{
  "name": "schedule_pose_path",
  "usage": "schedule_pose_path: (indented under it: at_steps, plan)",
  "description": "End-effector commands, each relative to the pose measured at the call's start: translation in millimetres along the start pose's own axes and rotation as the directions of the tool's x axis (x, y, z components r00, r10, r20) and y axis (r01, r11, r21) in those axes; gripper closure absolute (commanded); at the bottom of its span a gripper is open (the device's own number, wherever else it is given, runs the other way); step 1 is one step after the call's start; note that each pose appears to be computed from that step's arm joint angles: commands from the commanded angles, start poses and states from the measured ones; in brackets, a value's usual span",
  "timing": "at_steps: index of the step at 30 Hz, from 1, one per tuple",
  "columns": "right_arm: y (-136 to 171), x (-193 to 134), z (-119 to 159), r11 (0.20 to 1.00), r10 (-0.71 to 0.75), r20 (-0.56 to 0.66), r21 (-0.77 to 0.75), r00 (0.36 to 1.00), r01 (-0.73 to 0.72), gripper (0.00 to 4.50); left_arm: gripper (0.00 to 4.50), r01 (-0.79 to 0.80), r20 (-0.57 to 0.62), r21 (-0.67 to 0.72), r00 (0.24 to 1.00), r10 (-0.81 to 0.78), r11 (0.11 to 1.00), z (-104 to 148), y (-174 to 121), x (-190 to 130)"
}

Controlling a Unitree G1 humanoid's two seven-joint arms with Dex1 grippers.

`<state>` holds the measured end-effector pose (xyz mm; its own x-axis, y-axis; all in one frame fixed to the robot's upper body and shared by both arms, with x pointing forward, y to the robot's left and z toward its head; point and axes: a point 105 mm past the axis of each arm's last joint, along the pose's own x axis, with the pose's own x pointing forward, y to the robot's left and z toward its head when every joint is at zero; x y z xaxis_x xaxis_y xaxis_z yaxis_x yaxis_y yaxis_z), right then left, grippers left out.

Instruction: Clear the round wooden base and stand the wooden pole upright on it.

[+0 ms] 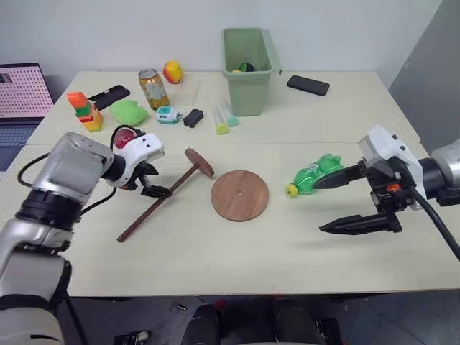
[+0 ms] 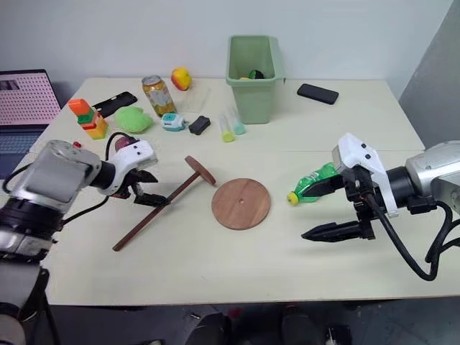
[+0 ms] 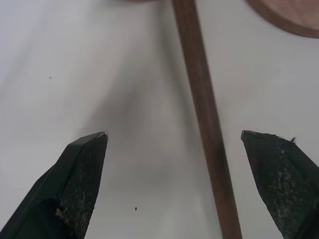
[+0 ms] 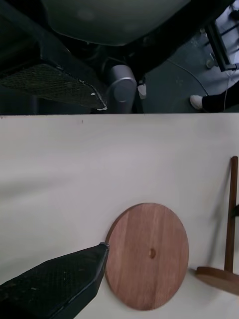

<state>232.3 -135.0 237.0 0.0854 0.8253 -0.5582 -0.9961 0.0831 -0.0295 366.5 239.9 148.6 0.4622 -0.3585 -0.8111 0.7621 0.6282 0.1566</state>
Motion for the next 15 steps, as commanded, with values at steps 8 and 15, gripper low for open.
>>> schedule_pose_path:
  at_steps: [8, 15]
  plan:
    - [7.5, 1.3, 12.5, 0.997, 0.034, -0.025, -0.073, 0.999, -0.036, 0.0, 1.13, -0.069, -0.066, 0.055, 0.995, 0.073, 0.996, 15.2, 11.3, 15.8]
    - [7.0, 3.2, 13.2, 0.996, 0.023, -0.015, -0.081, 1.0, -0.024, 0.0, 2.79, -0.047, -0.032, 0.065, 0.998, 0.05, 0.997, 19.4, 8.5, 11.2]
